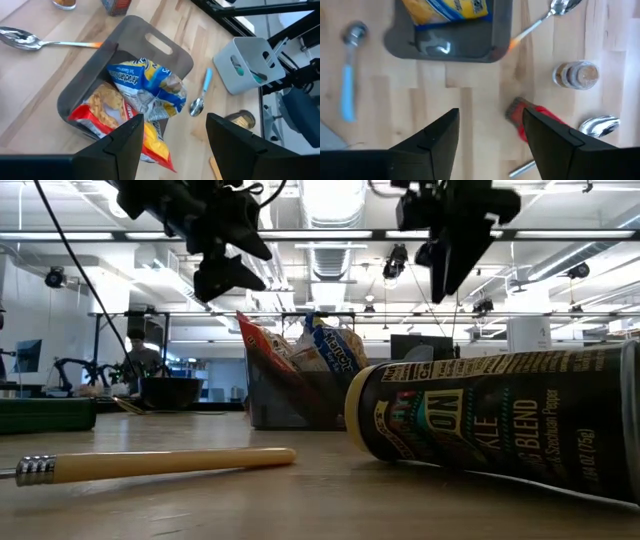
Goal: Pick & Place Food Item
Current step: Put the red spice can into the left grey bin
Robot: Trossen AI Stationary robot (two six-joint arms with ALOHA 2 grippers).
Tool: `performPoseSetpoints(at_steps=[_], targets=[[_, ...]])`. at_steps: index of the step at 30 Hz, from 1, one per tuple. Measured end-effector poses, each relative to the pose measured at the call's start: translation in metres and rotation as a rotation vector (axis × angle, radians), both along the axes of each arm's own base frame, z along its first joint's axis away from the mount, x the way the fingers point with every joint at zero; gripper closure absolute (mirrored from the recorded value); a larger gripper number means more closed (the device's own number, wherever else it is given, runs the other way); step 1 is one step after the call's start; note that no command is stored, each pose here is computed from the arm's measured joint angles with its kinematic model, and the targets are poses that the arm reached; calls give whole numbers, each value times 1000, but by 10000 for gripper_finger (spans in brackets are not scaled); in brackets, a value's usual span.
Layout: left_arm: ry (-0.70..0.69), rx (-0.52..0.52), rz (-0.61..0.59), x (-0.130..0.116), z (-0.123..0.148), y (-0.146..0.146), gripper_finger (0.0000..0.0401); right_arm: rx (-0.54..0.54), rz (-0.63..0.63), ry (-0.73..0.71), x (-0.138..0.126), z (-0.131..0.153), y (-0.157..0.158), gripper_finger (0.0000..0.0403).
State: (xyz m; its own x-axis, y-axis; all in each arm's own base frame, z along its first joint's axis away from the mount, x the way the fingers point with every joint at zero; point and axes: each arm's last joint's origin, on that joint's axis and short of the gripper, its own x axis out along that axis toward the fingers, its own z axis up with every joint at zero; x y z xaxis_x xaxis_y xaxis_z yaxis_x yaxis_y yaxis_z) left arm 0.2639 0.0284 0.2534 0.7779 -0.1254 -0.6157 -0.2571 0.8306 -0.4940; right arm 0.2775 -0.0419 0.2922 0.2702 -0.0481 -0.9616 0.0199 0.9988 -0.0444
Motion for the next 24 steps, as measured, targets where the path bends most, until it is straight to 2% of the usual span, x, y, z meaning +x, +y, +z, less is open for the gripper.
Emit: performPoseSetpoints(at_steps=[5,10,14,18,24], targets=[[-11,-8,8,-4,5,-1,184,-112,67,75,8,-13,-8,139],[-35,-5,7,-9,12,-1,183,-240,241,169,14,-24,-11,87],[-48,-3,7,-13,16,-2,183,-245,404,261,12,-31,-12,58],[-49,-3,7,-16,18,-2,183,-243,523,319,11,-41,-16,51],[-45,-3,8,-17,18,-2,183,-228,616,368,11,-54,-30,50]])
